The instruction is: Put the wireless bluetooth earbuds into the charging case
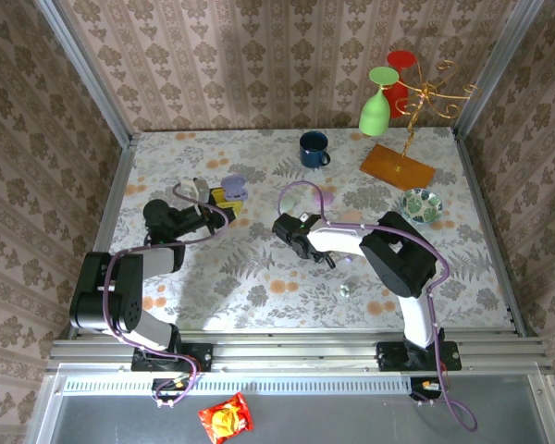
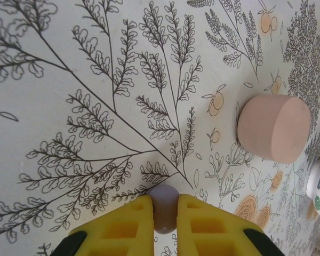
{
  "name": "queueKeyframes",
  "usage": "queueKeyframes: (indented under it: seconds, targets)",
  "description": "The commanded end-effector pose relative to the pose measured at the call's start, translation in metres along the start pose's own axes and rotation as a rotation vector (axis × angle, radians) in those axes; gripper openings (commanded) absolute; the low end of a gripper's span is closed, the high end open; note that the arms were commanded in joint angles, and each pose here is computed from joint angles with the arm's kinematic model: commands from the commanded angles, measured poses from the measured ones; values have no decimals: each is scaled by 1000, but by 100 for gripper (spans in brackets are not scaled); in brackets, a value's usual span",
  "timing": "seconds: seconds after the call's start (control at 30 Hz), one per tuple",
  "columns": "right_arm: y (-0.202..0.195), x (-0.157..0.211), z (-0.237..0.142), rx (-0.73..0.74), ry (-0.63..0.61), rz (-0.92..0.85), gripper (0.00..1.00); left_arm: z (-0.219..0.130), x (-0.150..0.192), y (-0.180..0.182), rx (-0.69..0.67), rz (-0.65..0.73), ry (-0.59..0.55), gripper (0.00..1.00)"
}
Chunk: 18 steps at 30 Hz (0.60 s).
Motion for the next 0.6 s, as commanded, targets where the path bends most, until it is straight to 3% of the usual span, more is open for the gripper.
queueKeyframes:
  seconds: [0.0,0.27,0.57]
  targets:
    - [-3,1,-1,-36,10,39,14,0,-4,-7,27,38,-7,36]
    - [-11,-6,-22,-330,-63,315,15,8,-2,-13,52,50,-4,36]
    - [-31,-15,-48,-835,-156,714,16,21,6,-24,88,71,5,36]
Point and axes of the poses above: each hand's point on the last joint's axis, 136 mm out from that joint toward the fingers, its own z axis out along the fingers, its own y axis along the line the jaws close on, x = y × z, the point moved 1 cm from there along -z, back along the fingers, and after that the axes turned 2 degrees about -z, right-handed, at the moved point
